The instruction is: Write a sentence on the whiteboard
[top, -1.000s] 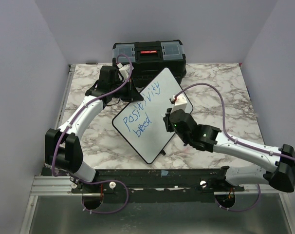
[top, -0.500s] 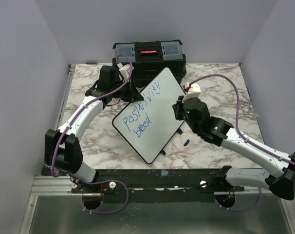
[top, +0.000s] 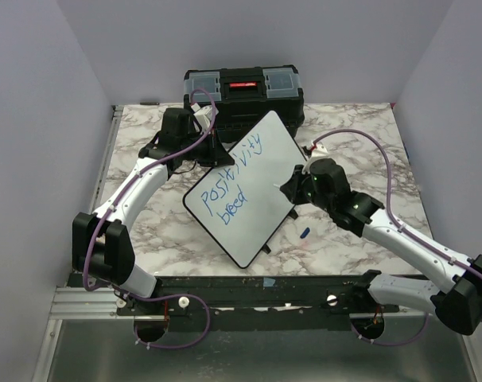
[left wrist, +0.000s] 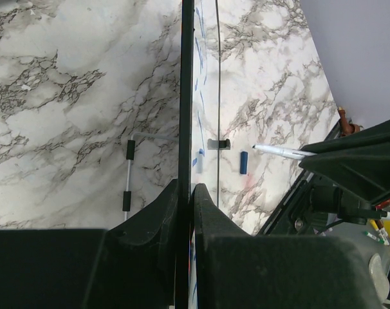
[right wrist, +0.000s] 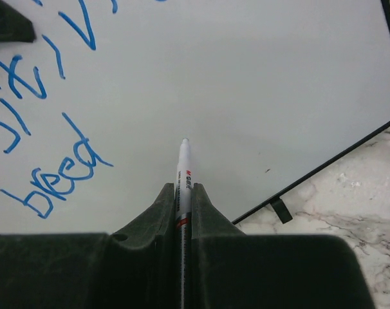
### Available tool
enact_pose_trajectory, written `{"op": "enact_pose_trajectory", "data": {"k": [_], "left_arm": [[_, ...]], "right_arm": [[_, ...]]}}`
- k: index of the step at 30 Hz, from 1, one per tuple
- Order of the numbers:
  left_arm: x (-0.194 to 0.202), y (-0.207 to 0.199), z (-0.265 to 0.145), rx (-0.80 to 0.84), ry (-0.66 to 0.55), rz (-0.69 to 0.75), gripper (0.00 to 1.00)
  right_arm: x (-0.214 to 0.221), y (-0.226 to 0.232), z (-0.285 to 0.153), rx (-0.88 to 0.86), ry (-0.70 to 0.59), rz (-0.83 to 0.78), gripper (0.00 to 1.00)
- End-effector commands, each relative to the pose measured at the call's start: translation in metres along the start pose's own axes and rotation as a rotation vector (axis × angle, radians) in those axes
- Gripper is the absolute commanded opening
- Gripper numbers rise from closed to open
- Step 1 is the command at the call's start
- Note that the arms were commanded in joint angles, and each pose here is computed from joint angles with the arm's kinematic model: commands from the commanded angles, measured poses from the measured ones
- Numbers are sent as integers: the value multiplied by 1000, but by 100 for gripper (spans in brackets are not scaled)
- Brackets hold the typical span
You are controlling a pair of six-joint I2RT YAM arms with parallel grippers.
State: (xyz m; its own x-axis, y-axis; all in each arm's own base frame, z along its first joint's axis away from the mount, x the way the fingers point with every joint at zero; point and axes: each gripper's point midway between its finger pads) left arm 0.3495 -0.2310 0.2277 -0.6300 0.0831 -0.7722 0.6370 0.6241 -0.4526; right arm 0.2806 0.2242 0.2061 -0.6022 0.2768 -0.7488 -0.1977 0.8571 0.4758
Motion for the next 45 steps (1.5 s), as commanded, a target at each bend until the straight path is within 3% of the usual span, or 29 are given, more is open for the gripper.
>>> {"op": "enact_pose_trajectory", "data": {"k": [1,15,30,45], "left_arm": [[-5,2,-4,-29,-26,86,0],[-4,2,3,-10,-8,78,0],[-4,-1,11,4,10,86,0],[-2,2,14,-1,21,93,0]], "right_arm": [[20,2,2,-49,77,30,1],[38,10,4,-127,145,12,1],[27,33,4,-247,125,-59,1],[25,39,17,-252,131,-63,1]]}}
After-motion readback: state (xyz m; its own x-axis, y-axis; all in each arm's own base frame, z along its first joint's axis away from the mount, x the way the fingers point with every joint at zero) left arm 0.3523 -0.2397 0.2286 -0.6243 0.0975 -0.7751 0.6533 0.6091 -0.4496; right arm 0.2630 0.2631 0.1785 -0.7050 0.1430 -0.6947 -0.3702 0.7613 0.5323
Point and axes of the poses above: each gripper's point midway between its finger pads, its own z axis out along the fingers, its own y axis along the line the jaws close on, x = y × z, and after that the axes turned 12 degrees about z, right-handed
